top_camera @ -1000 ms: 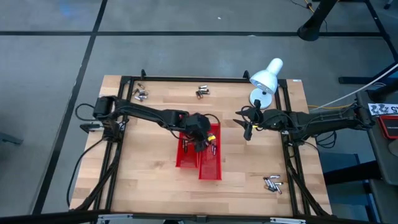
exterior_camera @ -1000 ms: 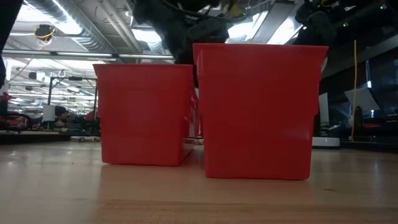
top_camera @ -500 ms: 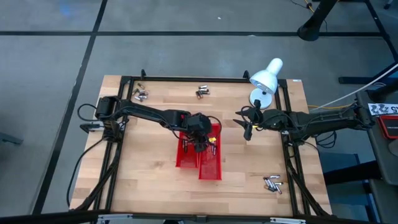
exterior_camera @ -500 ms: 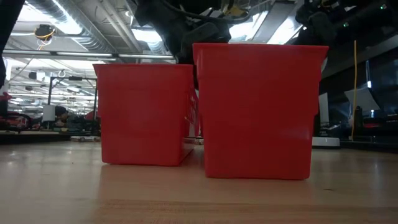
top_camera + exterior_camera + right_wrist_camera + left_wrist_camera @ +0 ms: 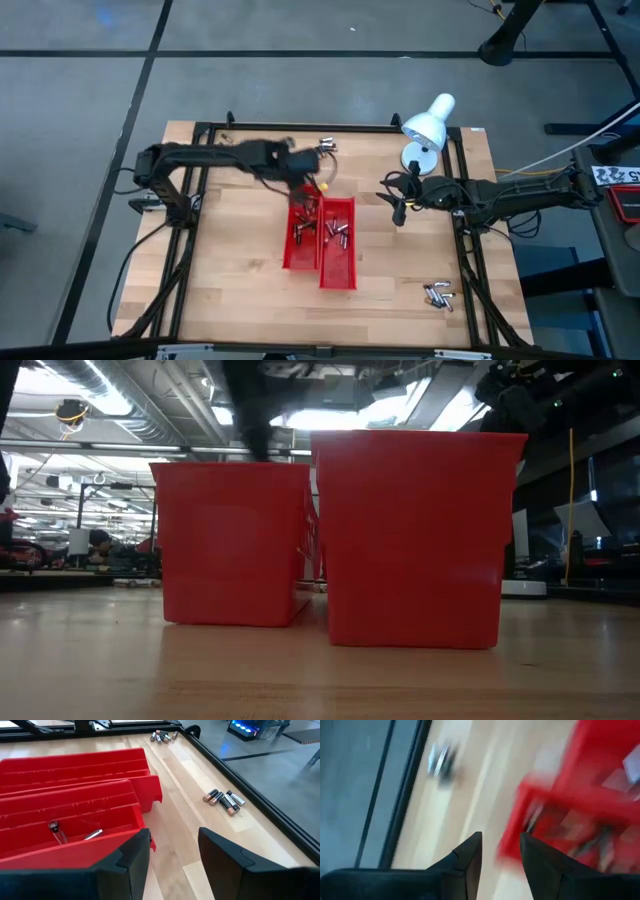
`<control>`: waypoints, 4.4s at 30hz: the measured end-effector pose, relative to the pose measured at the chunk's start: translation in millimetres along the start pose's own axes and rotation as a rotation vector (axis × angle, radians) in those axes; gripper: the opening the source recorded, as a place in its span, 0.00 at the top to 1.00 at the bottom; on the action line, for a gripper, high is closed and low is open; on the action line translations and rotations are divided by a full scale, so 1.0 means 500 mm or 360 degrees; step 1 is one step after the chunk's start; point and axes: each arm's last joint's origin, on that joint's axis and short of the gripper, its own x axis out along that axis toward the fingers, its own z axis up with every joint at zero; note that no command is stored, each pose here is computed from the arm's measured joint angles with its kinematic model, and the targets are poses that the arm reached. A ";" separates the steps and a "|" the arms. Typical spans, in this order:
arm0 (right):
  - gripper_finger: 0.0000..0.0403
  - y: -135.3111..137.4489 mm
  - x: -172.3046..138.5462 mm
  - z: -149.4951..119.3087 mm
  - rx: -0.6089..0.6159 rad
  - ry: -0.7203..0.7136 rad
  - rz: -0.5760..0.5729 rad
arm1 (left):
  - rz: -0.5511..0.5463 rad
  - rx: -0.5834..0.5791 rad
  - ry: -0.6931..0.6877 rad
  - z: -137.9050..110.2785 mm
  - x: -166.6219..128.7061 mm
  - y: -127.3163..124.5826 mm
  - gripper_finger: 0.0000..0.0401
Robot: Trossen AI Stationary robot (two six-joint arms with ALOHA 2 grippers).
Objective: Sort batteries
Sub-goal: Put the silver battery into the right red bin
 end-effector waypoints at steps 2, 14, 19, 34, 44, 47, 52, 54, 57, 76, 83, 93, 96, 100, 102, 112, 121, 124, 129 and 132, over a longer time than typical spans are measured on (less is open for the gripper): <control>0.58 0.000 0.000 -0.002 -0.0002 0.0014 0.0012 | 0.0058 -0.0044 0.0246 -0.032 0.008 0.053 0.71; 0.58 0.001 0.000 -0.003 -0.0013 0.0030 0.0042 | -0.0039 0.0145 0.1044 -0.221 0.168 0.229 0.73; 0.58 0.001 0.000 -0.007 -0.0048 0.0057 0.0041 | -0.0018 0.0173 0.1041 -0.269 0.226 0.231 0.71; 0.58 0.001 0.000 -0.007 -0.0051 0.0057 0.0035 | 0.0025 0.0280 0.1107 -0.299 0.314 0.239 0.51; 0.58 0.001 0.000 -0.007 -0.0029 0.0057 0.0035 | -0.0096 0.0241 0.1313 -0.344 0.377 0.262 0.58; 0.58 0.001 0.000 -0.007 -0.0027 0.0057 0.0034 | -0.0134 0.0258 0.1344 -0.351 0.388 0.263 0.61; 0.58 0.001 0.000 -0.007 -0.0020 0.0057 0.0034 | -0.0202 0.0338 0.1329 -0.351 0.392 0.260 0.70; 0.58 0.001 0.000 -0.008 -0.0017 0.0058 0.0032 | -0.0219 0.0371 0.1325 -0.349 0.392 0.256 0.76; 0.58 0.001 0.000 -0.008 -0.0016 0.0057 0.0032 | -0.0216 0.0413 0.1325 -0.344 0.392 0.249 0.87; 0.58 0.001 0.000 -0.008 -0.0008 0.0058 0.0033 | -0.0060 -0.0039 0.0273 -0.220 0.169 0.210 0.92; 0.58 0.000 0.000 -0.007 -0.0014 0.0054 0.0022 | -0.0267 -0.0197 -0.0564 -0.139 0.055 0.152 0.92; 0.58 0.000 0.000 -0.007 -0.0016 0.0055 0.0022 | -0.0618 0.0033 -0.1028 -0.061 0.029 -0.031 0.92; 0.58 0.000 0.000 -0.007 -0.0016 0.0055 0.0022 | -0.0687 0.0079 -0.1109 -0.046 0.032 -0.079 0.92; 0.58 0.000 0.000 -0.007 -0.0014 0.0054 0.0022 | -0.0756 0.0126 -0.1170 -0.031 0.052 -0.138 0.90; 0.58 0.000 0.000 -0.007 -0.0009 0.0053 0.0022 | -0.0782 0.0146 -0.1172 -0.026 0.069 -0.164 0.90; 0.58 -0.001 0.000 -0.007 0.0063 0.0049 -0.0013 | -0.0833 0.0249 -0.1027 -0.014 0.131 -0.242 0.89; 0.58 0.011 -0.012 0.034 0.0047 0.0019 0.0311 | -0.0850 0.0307 -0.0984 -0.021 0.127 -0.259 0.87; 0.58 0.012 -0.023 0.060 0.0049 0.0017 0.0369 | -0.0865 0.0280 -0.0979 -0.022 0.125 -0.262 0.83; 0.58 0.010 -0.036 0.084 0.0073 0.0114 0.0382 | -0.0858 0.0319 -0.0961 -0.025 0.125 -0.264 0.72; 0.58 0.019 -0.039 0.093 0.0099 0.0162 0.0439 | -0.0856 0.0327 -0.0932 -0.028 0.127 -0.264 0.66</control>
